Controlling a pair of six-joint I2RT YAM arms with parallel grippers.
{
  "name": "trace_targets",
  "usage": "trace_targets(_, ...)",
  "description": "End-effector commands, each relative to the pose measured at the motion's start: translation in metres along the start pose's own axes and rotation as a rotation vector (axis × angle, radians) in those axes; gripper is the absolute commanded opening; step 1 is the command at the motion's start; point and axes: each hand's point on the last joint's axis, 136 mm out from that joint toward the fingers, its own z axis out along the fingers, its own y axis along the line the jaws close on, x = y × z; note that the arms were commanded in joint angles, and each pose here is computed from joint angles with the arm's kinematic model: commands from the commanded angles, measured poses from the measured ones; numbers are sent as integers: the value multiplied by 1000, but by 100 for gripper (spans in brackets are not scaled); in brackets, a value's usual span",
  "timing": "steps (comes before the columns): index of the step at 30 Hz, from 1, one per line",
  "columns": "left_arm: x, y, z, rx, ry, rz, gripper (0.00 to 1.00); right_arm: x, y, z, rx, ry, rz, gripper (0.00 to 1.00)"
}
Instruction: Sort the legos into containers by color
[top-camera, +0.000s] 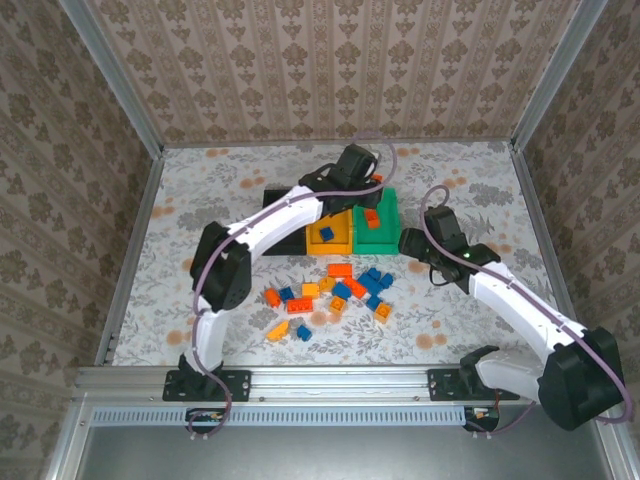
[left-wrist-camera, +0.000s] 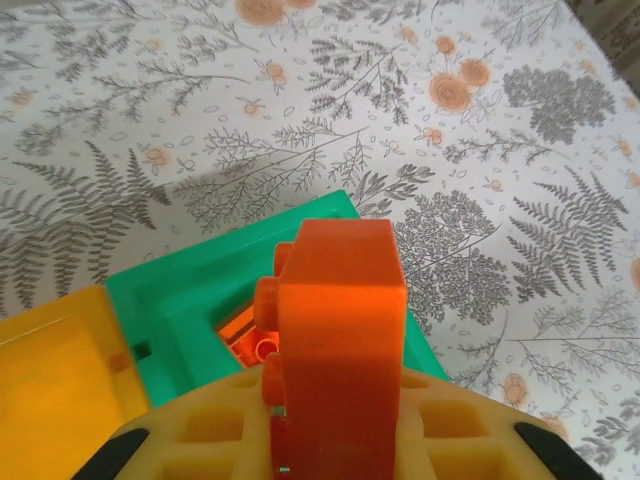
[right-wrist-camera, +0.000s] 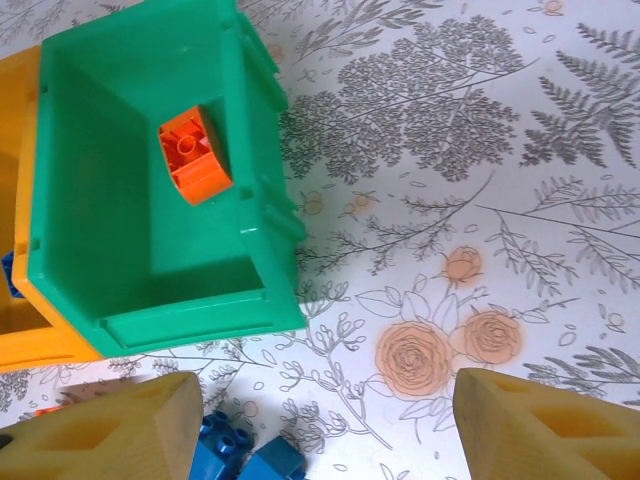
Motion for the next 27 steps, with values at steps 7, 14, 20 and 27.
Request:
trace_targets(7, 9, -13, 32, 50, 90, 24, 37, 1, -16, -9, 41, -17, 35, 69)
trace_targets(14, -14, -26, 15, 80, 36, 16, 57, 0, -13, -11, 26, -11, 34, 71)
trace_targets(20, -35, -34, -39, 135, -88, -13, 77, 10, 2, -9, -52, 52, -9, 73)
trace_targets(27, -3, -19, -113, 151, -169, -41, 100, 70, 29, -4, -185, 292, -134, 75)
